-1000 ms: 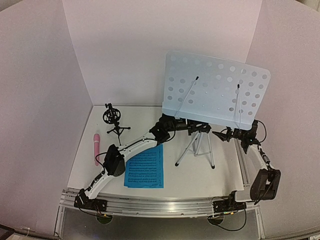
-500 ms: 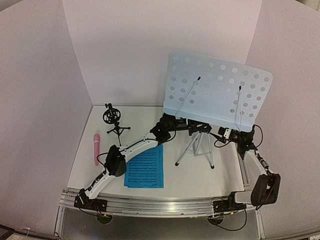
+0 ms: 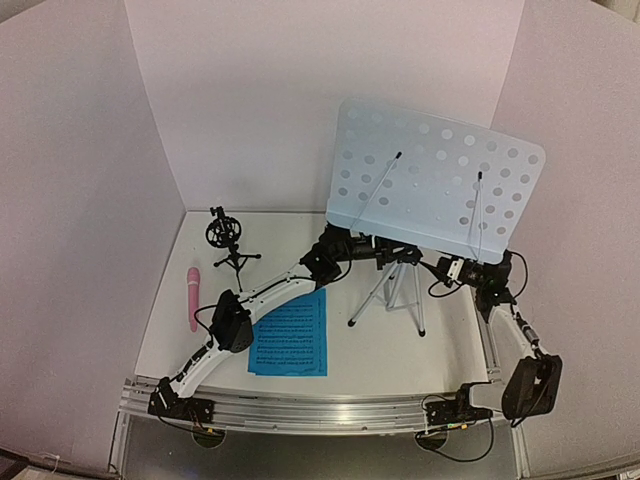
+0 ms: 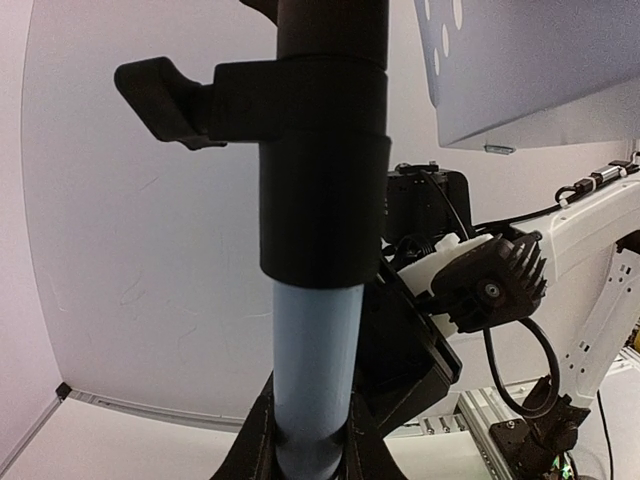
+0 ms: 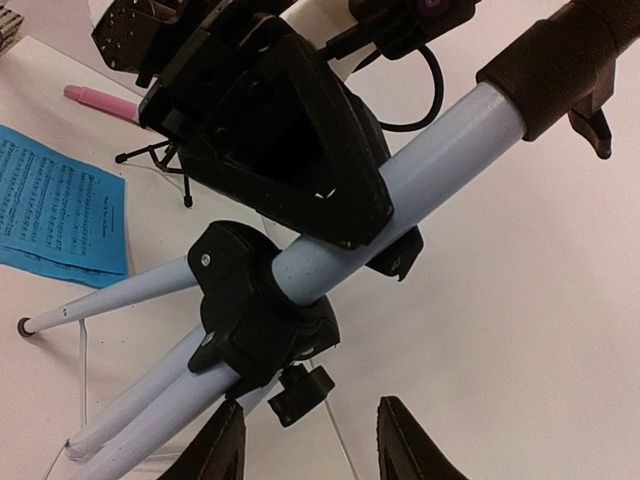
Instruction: Set up the instrument practice props
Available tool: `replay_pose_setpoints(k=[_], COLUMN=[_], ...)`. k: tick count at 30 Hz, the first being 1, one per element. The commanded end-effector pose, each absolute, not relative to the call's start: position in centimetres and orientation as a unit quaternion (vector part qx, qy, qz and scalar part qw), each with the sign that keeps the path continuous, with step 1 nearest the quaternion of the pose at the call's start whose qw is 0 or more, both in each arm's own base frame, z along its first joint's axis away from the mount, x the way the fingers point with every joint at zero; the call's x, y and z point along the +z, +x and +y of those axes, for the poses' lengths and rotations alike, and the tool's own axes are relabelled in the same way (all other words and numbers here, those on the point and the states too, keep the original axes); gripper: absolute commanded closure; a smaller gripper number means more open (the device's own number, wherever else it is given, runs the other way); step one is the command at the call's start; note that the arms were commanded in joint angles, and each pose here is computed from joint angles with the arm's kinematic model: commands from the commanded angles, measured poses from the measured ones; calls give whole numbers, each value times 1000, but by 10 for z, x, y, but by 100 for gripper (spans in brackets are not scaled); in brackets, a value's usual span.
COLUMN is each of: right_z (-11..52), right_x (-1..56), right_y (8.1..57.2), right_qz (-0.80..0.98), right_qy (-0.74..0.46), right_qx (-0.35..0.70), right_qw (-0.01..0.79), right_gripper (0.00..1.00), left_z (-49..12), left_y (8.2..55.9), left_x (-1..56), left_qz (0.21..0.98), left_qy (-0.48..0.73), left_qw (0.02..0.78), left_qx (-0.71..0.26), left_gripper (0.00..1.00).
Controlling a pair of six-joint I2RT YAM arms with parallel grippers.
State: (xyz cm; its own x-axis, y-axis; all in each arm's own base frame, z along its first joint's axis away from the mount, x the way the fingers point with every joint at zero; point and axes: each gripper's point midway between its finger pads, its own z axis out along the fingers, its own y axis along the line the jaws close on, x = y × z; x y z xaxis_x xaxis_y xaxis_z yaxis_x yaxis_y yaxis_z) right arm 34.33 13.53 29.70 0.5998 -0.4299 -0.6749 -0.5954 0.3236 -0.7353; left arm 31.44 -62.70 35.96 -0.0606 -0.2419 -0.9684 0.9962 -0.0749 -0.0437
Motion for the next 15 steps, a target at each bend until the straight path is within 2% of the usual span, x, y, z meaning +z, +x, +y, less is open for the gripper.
replay_pose_setpoints(k=[1, 9, 15], right_z=[155, 169, 167], right_x=[298, 293, 294], right_y=[338, 336, 339], right_qz=[408, 393, 402], right_qy=[-601, -615, -612], right_qx=[75, 68, 61], right_qw=[683, 680, 678], right_gripper=[57, 66, 79], left_z=[-619, -617, -616], left_y=[310, 313, 316], left_x=[402, 406, 407], left_qz=[417, 414, 411], left_qy=[398, 381, 369], left_qw=[535, 543, 552], left_qx=[-617, -624, -625], left_gripper=[100, 100, 100])
